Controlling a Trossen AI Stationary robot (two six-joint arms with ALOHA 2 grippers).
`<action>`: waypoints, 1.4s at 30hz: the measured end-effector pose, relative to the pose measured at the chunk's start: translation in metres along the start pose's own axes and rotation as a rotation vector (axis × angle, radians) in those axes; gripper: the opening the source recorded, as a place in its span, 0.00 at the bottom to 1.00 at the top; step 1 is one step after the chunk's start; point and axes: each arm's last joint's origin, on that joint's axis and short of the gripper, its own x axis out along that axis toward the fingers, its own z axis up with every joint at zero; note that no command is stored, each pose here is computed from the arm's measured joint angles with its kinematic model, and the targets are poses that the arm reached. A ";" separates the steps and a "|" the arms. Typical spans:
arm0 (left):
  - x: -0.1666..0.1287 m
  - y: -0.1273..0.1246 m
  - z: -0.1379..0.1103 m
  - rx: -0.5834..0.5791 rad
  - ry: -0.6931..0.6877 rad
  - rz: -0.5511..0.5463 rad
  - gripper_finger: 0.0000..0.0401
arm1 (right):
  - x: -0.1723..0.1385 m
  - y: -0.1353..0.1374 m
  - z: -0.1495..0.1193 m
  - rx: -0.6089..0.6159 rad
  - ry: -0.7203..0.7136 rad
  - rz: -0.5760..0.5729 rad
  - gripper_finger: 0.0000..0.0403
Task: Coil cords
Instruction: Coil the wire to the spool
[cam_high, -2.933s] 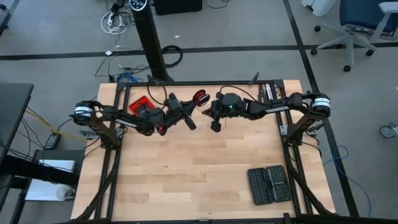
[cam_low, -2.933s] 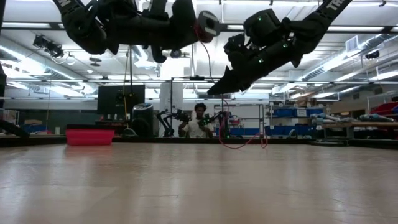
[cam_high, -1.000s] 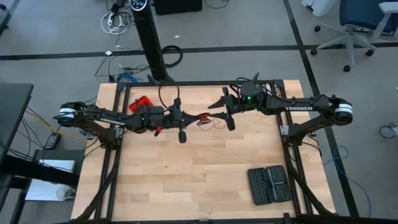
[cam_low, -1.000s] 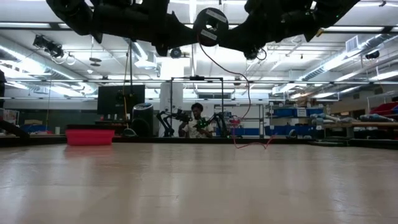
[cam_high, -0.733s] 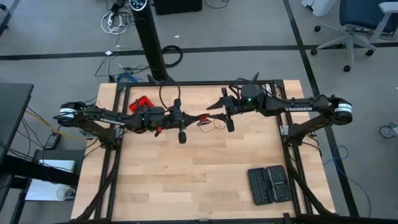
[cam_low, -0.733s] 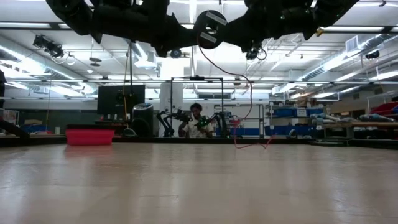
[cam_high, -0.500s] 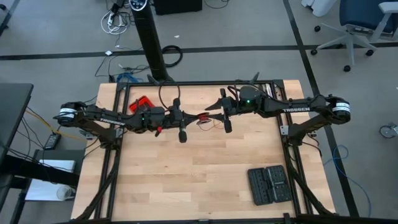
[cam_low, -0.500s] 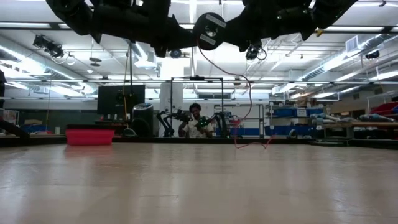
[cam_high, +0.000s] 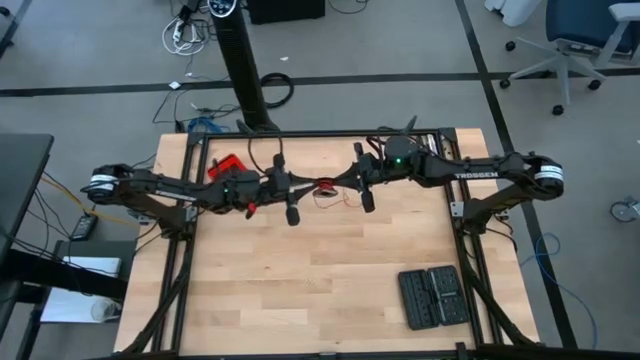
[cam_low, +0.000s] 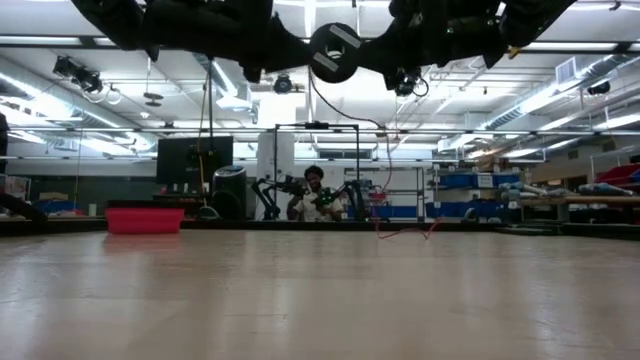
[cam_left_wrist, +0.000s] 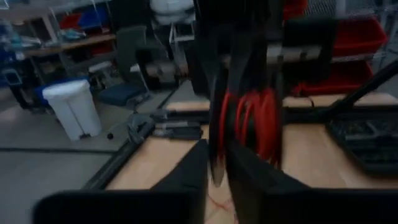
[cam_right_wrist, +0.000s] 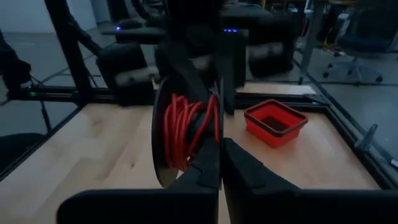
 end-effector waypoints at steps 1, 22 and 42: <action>-0.002 0.001 0.004 0.001 -0.005 0.009 0.18 | -0.002 0.000 0.001 0.001 0.003 -0.004 0.01; -0.016 0.005 0.011 0.000 0.048 0.020 0.40 | -0.007 -0.001 -0.001 -0.005 0.037 0.020 0.00; -0.011 0.002 0.024 0.007 0.183 -0.137 0.40 | -0.007 -0.007 -0.003 0.016 0.052 -0.059 0.00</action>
